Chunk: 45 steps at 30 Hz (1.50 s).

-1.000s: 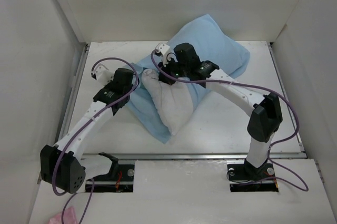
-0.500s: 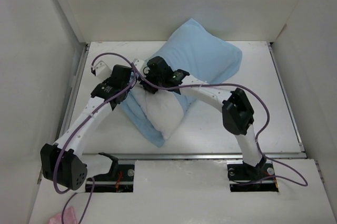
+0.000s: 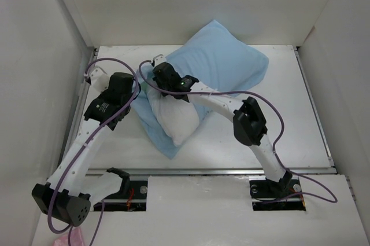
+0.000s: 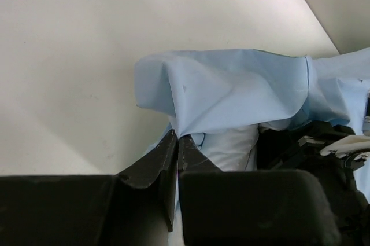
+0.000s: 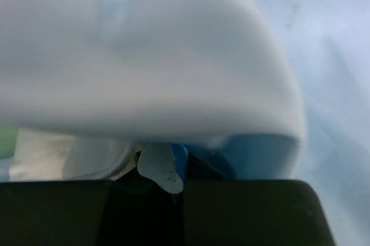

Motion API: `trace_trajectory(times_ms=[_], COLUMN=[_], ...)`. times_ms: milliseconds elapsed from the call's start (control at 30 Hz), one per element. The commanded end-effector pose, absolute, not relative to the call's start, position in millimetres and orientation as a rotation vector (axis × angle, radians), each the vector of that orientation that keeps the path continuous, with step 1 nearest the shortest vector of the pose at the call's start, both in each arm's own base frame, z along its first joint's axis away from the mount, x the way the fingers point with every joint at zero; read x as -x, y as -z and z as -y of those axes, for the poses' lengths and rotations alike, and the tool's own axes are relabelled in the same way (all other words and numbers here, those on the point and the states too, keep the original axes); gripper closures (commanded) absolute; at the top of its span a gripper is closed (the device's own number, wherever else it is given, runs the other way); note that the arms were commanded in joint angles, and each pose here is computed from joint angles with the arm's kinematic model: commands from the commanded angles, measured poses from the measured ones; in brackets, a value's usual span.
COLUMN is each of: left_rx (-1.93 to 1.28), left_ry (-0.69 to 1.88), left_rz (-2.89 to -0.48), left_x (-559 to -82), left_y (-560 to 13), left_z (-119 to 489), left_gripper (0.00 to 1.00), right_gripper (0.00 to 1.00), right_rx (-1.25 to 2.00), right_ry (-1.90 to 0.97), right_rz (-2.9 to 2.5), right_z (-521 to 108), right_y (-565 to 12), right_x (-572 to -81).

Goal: Put the pillow into the pillowcase

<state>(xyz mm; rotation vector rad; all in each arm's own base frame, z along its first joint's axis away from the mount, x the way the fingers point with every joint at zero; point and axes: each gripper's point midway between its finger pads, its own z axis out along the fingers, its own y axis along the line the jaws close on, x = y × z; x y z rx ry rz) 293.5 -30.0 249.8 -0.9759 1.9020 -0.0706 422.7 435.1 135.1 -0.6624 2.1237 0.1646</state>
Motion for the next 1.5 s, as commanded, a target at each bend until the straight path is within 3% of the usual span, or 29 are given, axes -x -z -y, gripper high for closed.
trace_trajectory(times_ms=[0,67,167,233,267,367,467,500,567,600,700,900,1167,1300,1367,1400,1433,1467], left_rx=[1.031,0.966,0.890,0.846,0.823,0.795,0.761,0.751,0.760,0.768,0.802,0.814,0.805,0.805,0.805,0.804,0.804,0.804], left_ry=[0.030,0.129,0.240,0.294,0.313,0.349,0.373,0.364,0.332,0.327,0.259,0.244,0.285,0.271,0.284,0.298,0.298,0.306], left_rz=[-1.610,-1.657,-1.679,-1.689,-1.696,-1.747,-1.792,-1.798,-1.821,-1.797,-1.769,-1.781,-1.756,-1.776,-1.757,-1.738,-1.738,-1.726], left_x=[-294,-302,-300,-295,-297,-299,-306,-310,-315,-318,-323,-324,-313,-310,-309,-307,-307,-304], left_y=[-322,-318,-319,-318,-316,-299,-285,-283,-274,-283,-291,-285,-294,-289,-297,-305,-305,-309], left_z=[-10,8,24,32,36,47,58,58,58,56,45,44,44,43,42,42,42,41], left_gripper=[1.00,1.00,1.00,1.00,1.00,1.00,1.00,1.00,1.00,1.00,1.00,1.00,1.00,1.00,1.00,1.00,1.00,1.00], right_gripper=[1.00,1.00,0.89,0.89,0.84,0.65,0.63,0.43,0.20,0.00,0.00,0.00,0.00,0.05,0.13,0.22,0.56,0.70], right_rx=[0.454,0.276,0.123,0.047,0.020,0.170,0.407,0.496,0.621,0.688,0.815,0.871,0.939,1.028,1.016,0.998,0.988,0.971], right_ry=[0.302,0.080,-0.233,-0.318,-0.449,-0.736,-0.917,-0.917,-0.944,-0.922,-0.854,-0.640,-0.675,-0.691,-0.660,-0.647,-0.631,-0.613], right_rz=[-2.322,-2.231,-2.071,-2.008,-1.910,-1.811,-1.684,-1.669,-1.673,-1.700,-1.686,-1.530,-1.491,-1.540,-1.566,-1.586,-1.627,-1.651], right_z=[-328,-356,-398,-405,-418,-452,-477,-480,-484,-478,-461,-446,-485,-515,-516,-516,-518,-517], right_y=[-66,-105,-161,-179,-215,-247,-278,-276,-278,-276,-262,-299,-300,-261,-248,-242,-223,-214], right_x=[-435,-450,-468,-472,-475,-450,-426,-420,-404,-394,-378,-361,-375,-365,-373,-377,-382,-386])
